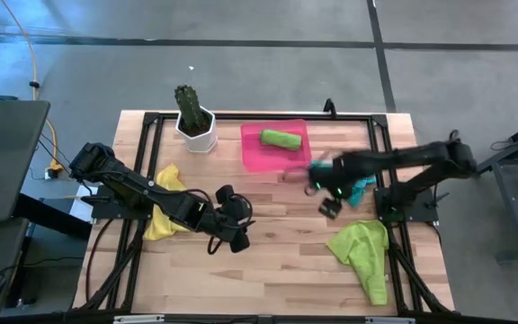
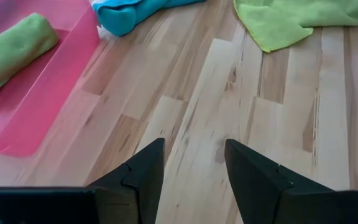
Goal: Roll microfiber towels into tight, uniform cylinder then place into a basket
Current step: Roll the light green microfiber cloth
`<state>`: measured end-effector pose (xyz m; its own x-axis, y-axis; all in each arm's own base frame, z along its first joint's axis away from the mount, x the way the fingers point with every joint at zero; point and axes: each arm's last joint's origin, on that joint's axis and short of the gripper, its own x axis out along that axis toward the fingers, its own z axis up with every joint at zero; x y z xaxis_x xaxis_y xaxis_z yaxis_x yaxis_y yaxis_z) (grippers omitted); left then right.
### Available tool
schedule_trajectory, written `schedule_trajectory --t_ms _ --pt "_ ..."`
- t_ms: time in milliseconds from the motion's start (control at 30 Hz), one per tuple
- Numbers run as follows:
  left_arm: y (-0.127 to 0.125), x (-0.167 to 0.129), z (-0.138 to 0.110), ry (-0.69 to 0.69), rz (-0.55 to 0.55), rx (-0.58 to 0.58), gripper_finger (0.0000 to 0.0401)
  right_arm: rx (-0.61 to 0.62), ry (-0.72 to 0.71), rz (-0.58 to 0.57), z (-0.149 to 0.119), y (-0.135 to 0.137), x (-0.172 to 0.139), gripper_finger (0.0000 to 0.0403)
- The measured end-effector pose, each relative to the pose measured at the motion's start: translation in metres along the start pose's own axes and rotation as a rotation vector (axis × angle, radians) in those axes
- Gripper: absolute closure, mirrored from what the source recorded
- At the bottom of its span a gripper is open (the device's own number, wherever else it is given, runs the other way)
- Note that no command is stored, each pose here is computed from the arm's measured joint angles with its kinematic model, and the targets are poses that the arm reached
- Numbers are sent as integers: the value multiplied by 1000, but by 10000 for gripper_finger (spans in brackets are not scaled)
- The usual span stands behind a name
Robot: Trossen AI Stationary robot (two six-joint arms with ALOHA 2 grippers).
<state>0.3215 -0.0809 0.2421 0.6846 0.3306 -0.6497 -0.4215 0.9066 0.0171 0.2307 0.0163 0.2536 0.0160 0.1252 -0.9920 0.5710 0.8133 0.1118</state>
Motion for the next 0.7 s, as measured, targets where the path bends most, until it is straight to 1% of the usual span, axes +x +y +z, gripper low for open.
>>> schedule_trajectory --t_ms 67,133,233,400,567,633,700 --pt "0 0 0 0 0 7 243 37 33 3 -20 5 18 156" --pt "0 0 0 -1 0 12 243 46 61 13 -37 10 35 156" --pt "0 0 0 -1 0 11 243 86 89 9 -56 13 58 156" --pt "0 0 0 -2 -1 -2 243 166 108 -23 -78 15 84 156" --pt "-1 -1 0 -2 -4 -16 243 291 124 -56 -93 14 98 156" --pt "-2 -1 -1 -2 -7 -23 243 295 139 -32 -98 17 102 156" --pt "-3 -2 -1 -2 -12 -24 243 270 144 -1 -103 21 106 156"
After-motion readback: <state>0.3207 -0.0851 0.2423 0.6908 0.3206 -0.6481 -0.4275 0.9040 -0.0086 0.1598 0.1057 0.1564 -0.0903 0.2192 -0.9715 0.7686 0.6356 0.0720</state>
